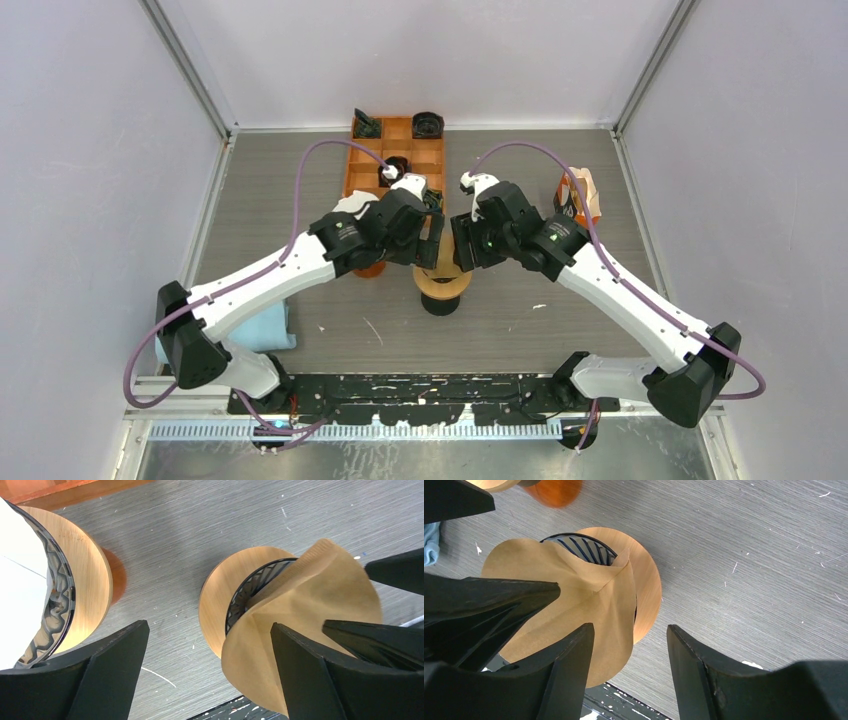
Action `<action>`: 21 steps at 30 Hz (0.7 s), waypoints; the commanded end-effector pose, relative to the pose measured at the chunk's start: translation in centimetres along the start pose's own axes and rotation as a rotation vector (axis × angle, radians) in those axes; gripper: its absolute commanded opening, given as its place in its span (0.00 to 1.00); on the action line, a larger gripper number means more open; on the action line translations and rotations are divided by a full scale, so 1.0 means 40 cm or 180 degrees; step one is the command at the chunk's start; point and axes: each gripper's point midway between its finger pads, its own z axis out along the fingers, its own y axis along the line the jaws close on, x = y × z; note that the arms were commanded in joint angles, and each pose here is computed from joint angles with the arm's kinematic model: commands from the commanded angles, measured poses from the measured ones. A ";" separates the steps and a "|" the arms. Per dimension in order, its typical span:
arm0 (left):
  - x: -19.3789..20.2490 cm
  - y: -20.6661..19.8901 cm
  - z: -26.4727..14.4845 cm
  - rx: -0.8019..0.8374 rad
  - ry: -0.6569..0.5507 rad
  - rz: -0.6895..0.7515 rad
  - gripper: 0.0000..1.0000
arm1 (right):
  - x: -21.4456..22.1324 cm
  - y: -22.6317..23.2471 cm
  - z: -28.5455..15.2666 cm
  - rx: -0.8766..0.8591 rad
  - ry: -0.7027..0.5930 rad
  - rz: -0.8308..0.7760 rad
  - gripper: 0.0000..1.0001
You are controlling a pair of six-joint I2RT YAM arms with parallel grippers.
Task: Place the coffee filter in the dripper
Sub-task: Adjust the coffee filter in the coffee dripper.
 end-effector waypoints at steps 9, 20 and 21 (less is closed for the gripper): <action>-0.083 -0.053 -0.005 0.0252 -0.0310 -0.0010 0.99 | -0.049 0.009 -0.010 -0.0018 -0.0246 0.0067 0.62; -0.098 -0.025 0.049 -0.0039 -0.0378 -0.0074 0.98 | -0.022 0.009 0.008 -0.0043 -0.0156 0.0090 0.62; -0.099 -0.021 0.049 -0.0062 -0.0390 -0.0089 0.97 | -0.017 0.010 0.009 -0.0052 -0.0137 0.0093 0.62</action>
